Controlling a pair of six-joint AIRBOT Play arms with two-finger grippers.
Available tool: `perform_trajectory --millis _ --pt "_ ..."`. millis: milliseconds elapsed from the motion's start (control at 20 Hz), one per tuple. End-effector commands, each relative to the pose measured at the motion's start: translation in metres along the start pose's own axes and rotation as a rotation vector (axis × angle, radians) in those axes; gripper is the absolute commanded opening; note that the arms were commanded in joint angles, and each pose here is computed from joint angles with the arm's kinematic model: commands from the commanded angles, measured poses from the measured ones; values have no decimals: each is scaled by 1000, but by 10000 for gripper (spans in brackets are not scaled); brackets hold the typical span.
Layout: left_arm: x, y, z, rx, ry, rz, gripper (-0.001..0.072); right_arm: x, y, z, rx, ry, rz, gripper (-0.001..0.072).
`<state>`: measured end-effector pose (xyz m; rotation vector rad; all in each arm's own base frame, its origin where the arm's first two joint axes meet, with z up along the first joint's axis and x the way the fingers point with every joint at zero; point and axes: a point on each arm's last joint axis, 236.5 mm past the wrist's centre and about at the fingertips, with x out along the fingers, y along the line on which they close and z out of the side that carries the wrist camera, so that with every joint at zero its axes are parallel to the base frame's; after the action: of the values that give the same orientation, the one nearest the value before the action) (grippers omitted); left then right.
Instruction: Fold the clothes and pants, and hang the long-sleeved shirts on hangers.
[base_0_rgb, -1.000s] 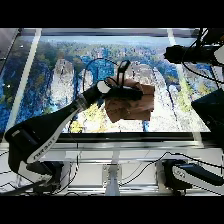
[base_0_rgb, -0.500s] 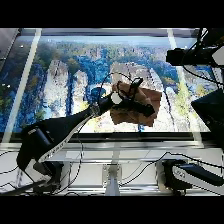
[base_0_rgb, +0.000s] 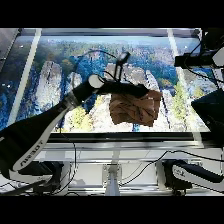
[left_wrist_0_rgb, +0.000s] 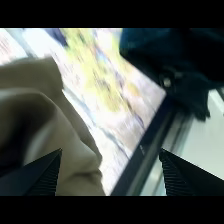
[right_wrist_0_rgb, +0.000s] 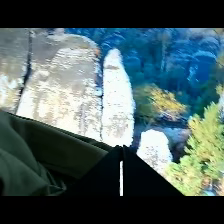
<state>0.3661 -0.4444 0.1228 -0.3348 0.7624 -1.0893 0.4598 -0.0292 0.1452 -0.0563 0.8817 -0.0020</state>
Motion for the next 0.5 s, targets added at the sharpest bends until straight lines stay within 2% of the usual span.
perform_trajectory --millis 0,50,200,350,400,450 --pt "-55 23 51 14 -116 54 691 28 -53 -79 110 257 -27 10" --pt "-66 30 59 13 -134 68 691 37 -42 -104 127 309 65 11" --pt "-82 45 70 2 -164 96 691 43 40 -144 69 326 421 11" --pt "-81 45 67 2 -153 91 691 44 97 -186 19 401 567 33" --pt "-80 43 66 3 -150 88 692 46 107 -195 -1 420 577 138" --pt "-79 42 66 4 -148 85 692 50 116 -197 -18 412 574 421"
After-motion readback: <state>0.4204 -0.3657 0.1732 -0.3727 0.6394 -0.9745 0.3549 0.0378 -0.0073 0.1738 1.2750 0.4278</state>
